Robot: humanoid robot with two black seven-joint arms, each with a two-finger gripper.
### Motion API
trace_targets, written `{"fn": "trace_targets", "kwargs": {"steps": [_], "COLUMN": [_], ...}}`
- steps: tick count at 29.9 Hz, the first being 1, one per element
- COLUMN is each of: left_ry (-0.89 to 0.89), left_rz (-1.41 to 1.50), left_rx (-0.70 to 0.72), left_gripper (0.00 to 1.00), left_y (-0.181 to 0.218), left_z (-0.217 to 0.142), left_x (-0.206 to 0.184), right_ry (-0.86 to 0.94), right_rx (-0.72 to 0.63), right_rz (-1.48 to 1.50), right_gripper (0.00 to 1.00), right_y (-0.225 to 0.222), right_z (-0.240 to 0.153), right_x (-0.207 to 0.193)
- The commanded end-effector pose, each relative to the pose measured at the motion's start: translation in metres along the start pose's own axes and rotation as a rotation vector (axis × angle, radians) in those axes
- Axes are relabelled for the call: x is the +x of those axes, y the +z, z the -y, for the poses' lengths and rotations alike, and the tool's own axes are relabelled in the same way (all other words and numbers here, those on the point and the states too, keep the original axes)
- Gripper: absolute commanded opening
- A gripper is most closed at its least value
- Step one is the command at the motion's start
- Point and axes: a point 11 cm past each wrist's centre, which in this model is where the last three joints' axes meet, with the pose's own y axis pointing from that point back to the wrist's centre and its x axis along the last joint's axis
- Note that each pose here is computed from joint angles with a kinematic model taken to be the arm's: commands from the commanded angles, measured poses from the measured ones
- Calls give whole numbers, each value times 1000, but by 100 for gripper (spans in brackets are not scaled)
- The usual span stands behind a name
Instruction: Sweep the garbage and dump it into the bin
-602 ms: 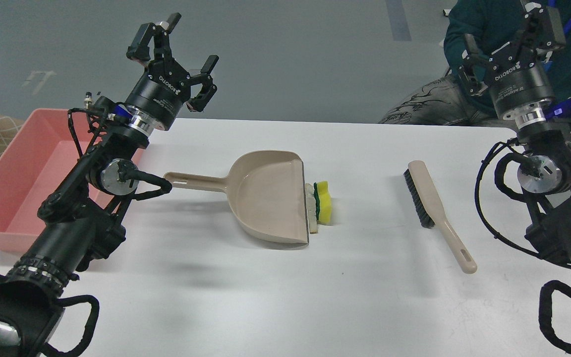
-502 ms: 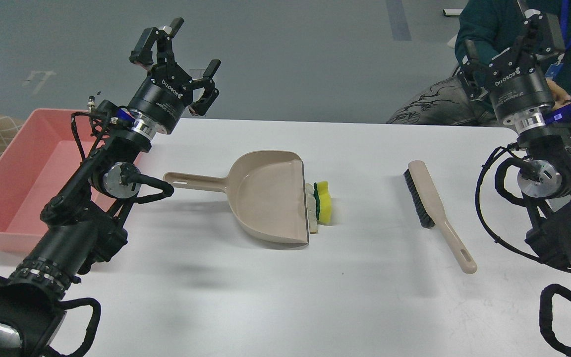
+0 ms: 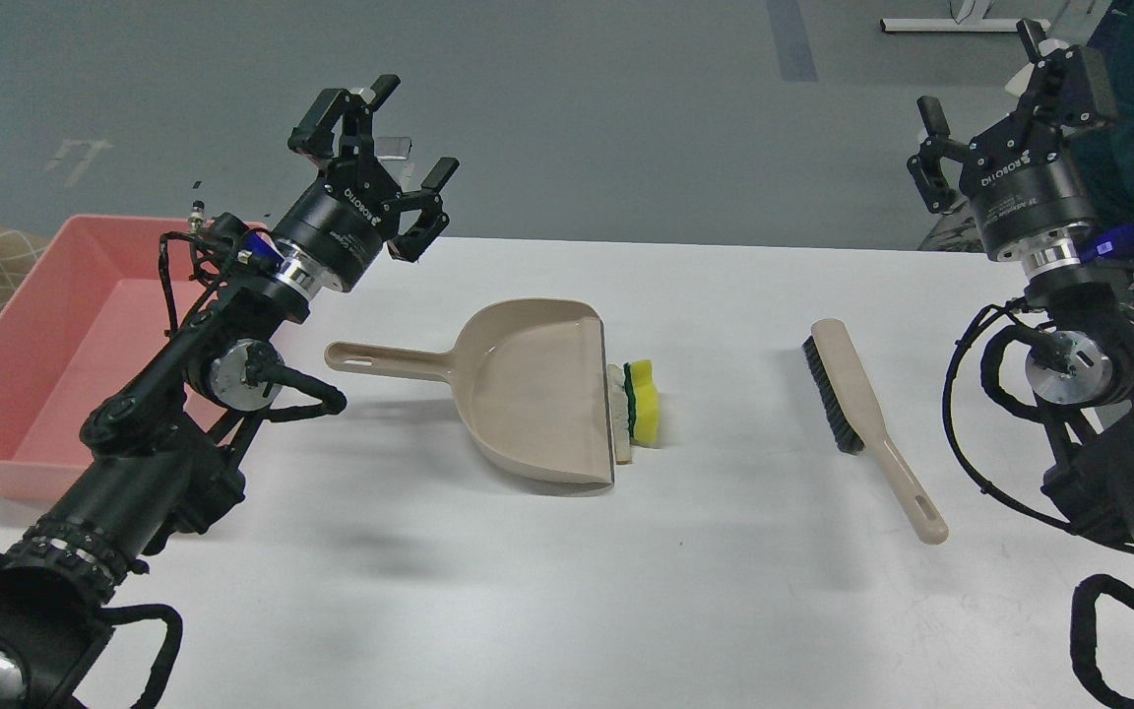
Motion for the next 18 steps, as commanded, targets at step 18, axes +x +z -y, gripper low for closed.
{"fn": "trace_targets", "kwargs": {"steps": [18], "left_ry": [50], "left_rz": [147], "left_rx": [28], "left_gripper": [98], "left_y": [37], "left_z": [1], "left_x": [31], "right_ry": [-4], "right_rx": [4], "right_rz": [-22], "right_gripper": [100], "right_y": [-10], "right_z": [4], "right_x": [3]}}
